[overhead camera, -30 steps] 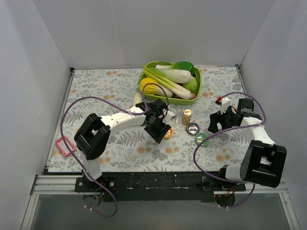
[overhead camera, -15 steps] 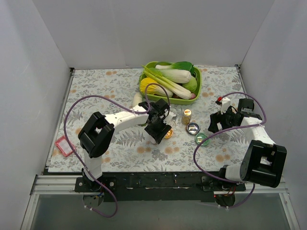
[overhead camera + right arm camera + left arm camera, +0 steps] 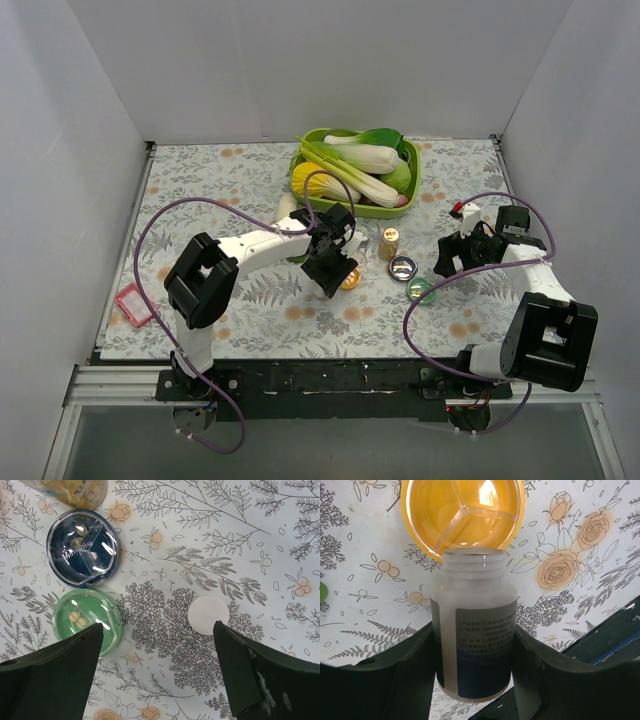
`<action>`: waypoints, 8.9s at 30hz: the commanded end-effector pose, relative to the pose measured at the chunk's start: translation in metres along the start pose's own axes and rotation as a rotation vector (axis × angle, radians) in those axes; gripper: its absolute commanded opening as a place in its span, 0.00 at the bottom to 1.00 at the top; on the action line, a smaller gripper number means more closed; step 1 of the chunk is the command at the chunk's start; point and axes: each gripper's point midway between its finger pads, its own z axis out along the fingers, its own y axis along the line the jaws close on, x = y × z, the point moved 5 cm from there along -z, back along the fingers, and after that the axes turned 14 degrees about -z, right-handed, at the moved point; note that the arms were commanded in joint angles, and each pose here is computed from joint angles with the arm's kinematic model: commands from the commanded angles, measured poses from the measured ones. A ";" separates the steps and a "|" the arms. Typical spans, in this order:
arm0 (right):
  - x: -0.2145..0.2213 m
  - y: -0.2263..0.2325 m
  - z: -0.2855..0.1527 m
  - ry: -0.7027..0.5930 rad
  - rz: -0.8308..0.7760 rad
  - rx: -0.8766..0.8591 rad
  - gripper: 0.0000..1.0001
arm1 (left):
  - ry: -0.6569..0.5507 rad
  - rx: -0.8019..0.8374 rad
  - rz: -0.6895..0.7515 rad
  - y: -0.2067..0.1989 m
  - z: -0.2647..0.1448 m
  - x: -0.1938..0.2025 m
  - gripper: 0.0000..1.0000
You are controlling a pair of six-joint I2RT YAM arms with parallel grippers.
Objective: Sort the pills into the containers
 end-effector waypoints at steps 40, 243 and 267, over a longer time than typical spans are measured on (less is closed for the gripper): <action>-0.001 -0.001 -0.001 -0.014 0.006 -0.020 0.98 | 0.040 -0.053 -0.002 -0.009 -0.009 -0.009 0.00; -0.020 -0.013 -0.020 -0.080 -0.075 0.097 0.98 | -0.375 0.038 0.150 -0.019 -0.066 0.011 0.00; -0.137 0.003 -0.109 -0.333 -0.446 0.061 0.98 | -1.884 0.955 0.691 -0.103 -0.313 0.070 0.00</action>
